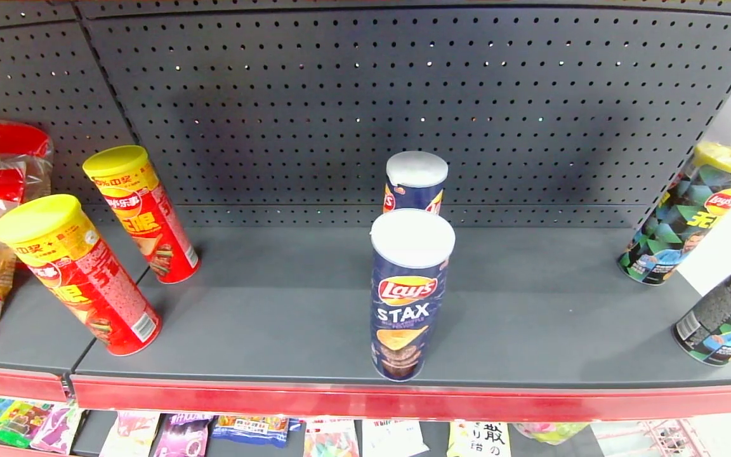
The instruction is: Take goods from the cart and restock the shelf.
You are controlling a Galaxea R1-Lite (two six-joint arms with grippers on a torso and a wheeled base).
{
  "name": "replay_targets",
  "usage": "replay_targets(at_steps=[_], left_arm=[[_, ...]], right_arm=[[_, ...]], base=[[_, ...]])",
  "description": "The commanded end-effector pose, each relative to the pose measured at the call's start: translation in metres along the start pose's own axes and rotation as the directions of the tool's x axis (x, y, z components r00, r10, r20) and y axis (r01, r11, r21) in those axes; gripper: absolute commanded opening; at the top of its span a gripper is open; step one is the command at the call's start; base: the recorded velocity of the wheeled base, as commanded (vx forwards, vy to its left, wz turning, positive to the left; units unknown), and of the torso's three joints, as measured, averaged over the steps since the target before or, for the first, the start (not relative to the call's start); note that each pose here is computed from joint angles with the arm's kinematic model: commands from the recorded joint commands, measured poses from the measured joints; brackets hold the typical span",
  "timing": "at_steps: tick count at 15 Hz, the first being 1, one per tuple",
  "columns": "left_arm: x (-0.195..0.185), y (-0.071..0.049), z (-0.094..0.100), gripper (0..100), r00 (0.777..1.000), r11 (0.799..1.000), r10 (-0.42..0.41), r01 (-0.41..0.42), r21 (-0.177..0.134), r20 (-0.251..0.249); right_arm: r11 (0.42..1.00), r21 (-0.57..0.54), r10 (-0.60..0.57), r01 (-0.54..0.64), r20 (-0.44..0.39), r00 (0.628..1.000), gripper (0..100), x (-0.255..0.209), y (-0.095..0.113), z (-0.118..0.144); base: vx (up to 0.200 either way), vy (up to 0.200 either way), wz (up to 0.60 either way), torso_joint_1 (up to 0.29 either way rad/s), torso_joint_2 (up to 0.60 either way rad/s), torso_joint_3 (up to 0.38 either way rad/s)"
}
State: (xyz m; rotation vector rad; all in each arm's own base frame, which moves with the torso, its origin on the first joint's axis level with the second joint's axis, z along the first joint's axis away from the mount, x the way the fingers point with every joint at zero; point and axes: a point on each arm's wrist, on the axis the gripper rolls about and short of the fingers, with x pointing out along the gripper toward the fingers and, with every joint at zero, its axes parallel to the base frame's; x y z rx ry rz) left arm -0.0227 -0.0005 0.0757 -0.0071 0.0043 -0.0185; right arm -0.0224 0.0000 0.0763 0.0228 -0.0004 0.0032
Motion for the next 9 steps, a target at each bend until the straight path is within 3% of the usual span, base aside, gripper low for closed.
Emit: replay_targets(at_steps=[1,9], left_arm=[[0.0,0.0,0.0,100,1.0,1.0,0.0,0.0,-0.001,0.0],[0.0,0.0,0.0,100,1.0,1.0,0.0,0.0,0.001,0.0]], right_arm=[[1.0,0.002,0.002,-0.002,0.004,1.0,100,-0.0003,0.0,-0.0002],[1.0,-0.012,0.008,-0.008,0.004,1.0,100,-0.0003,0.0002,-0.0002]], base=[[0.0,0.0,0.0,0.0,0.0,0.0],[0.0,0.0,0.0,0.0,0.0,0.0]])
